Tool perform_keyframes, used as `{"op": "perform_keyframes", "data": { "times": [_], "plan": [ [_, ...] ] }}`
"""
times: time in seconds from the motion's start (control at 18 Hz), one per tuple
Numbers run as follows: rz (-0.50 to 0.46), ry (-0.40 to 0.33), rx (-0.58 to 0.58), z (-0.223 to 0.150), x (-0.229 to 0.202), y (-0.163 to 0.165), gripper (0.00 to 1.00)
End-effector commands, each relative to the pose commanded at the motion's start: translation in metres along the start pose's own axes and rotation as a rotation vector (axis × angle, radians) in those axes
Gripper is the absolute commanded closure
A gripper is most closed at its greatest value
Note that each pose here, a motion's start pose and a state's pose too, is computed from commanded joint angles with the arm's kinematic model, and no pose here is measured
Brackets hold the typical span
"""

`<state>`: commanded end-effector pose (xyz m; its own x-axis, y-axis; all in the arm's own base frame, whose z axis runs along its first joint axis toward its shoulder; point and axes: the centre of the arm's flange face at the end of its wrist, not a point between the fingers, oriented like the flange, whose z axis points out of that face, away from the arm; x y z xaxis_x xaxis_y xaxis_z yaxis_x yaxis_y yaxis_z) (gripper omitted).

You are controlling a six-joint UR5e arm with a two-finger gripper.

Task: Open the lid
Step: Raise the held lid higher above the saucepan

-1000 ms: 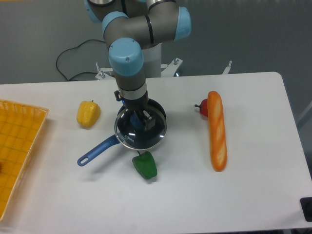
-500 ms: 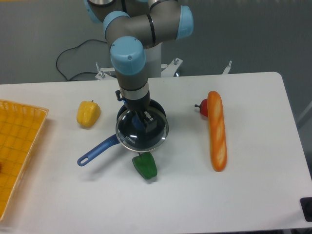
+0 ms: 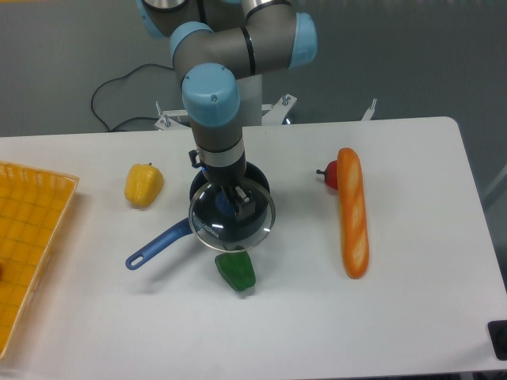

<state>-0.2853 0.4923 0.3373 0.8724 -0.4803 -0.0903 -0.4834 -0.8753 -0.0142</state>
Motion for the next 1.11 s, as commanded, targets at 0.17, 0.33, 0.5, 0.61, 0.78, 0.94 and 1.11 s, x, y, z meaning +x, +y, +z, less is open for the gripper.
{"op": "perform_keyframes", "data": {
  "times": [0.17, 0.33, 0.5, 0.61, 0.78, 0.94, 1.11],
  "plan": [
    [0.035, -0.004, 0.001, -0.002, -0.002, 0.000, 0.38],
    [0.041, -0.010, 0.003, -0.003, -0.009, -0.002, 0.38],
    [0.043, -0.010, 0.003, -0.002, -0.011, -0.004, 0.38],
    [0.044, -0.009, 0.003, -0.001, -0.011, -0.004, 0.38],
    [0.048, -0.008, 0.004, -0.001, -0.010, -0.006, 0.38],
    [0.048, -0.001, 0.002, 0.002, -0.009, -0.007, 0.38],
    [0.048, 0.002, 0.002, 0.004, -0.008, -0.007, 0.38]
  ]
}}
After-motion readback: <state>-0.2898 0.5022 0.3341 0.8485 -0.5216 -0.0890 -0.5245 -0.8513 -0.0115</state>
